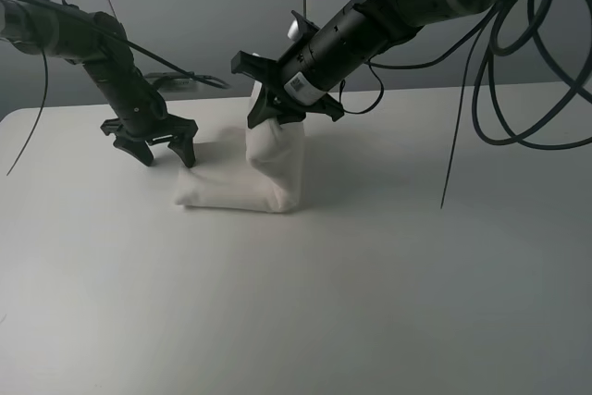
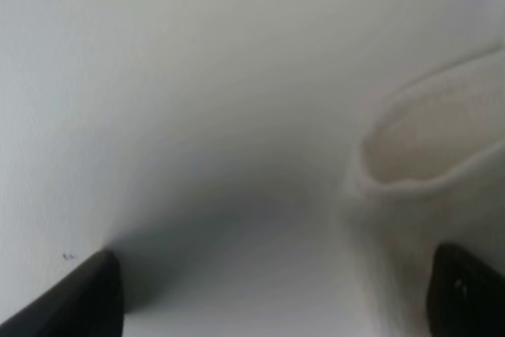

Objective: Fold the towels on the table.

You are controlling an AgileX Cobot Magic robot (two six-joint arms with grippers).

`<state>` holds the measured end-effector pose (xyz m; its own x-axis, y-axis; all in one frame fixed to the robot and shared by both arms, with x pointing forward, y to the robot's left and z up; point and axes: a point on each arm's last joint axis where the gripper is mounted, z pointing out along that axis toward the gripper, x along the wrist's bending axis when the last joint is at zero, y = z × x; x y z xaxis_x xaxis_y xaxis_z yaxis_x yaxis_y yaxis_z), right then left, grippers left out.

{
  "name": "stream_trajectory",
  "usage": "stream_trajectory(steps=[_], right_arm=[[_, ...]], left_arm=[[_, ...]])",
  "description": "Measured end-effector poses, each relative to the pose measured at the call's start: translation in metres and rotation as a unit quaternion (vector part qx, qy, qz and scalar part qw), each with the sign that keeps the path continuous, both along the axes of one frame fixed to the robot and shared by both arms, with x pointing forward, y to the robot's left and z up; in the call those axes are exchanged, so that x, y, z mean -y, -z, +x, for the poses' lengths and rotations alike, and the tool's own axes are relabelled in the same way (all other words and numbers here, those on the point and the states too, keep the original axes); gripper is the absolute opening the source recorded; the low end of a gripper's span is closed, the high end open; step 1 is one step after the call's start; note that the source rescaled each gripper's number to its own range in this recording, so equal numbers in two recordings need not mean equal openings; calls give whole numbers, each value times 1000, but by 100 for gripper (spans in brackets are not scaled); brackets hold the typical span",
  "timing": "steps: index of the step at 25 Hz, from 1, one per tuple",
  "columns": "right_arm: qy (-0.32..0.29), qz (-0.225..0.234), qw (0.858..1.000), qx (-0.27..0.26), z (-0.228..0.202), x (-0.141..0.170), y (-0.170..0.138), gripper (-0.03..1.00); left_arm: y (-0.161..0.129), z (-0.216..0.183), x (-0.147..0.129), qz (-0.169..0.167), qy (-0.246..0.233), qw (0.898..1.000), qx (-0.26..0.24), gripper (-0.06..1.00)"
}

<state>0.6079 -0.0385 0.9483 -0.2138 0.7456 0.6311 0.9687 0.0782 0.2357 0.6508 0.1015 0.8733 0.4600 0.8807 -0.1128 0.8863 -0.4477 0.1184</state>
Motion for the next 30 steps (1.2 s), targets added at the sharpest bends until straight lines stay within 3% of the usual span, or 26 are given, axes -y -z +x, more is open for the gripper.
stream_trajectory(steps=[5, 6, 7, 11, 12, 20, 25, 30], right_arm=[[-15, 11, 1000, 24, -3, -9, -1, 1], [-21, 16, 999, 29, -3, -11, -2, 6], [-22, 26, 999, 31, -3, -12, -3, 14], [-21, 62, 997, 37, -3, -17, -8, 87], [-19, 66, 997, 38, -2, -18, -9, 95], [-19, 70, 997, 40, -2, -18, -10, 100], [-55, 50, 995, 59, -5, -16, -10, 100], [-94, 28, 990, 100, -12, -10, -34, 100]], left_arm=[[0, 0, 0, -1, -1, 1000, 0, 100], [0, 0, 0, -1, -1, 1000, 0, 100], [0, 0, 0, -1, -1, 1000, 0, 100], [0, 0, 0, -1, -1, 1000, 0, 100], [0, 0, 0, -1, -1, 1000, 0, 100], [0, -1, 0, 2, 1, 1000, -9, 100], [-3, -1, 0, 1, 11, 1000, -8, 100], [-34, -1, 1, -12, 32, 999, 28, 100]])
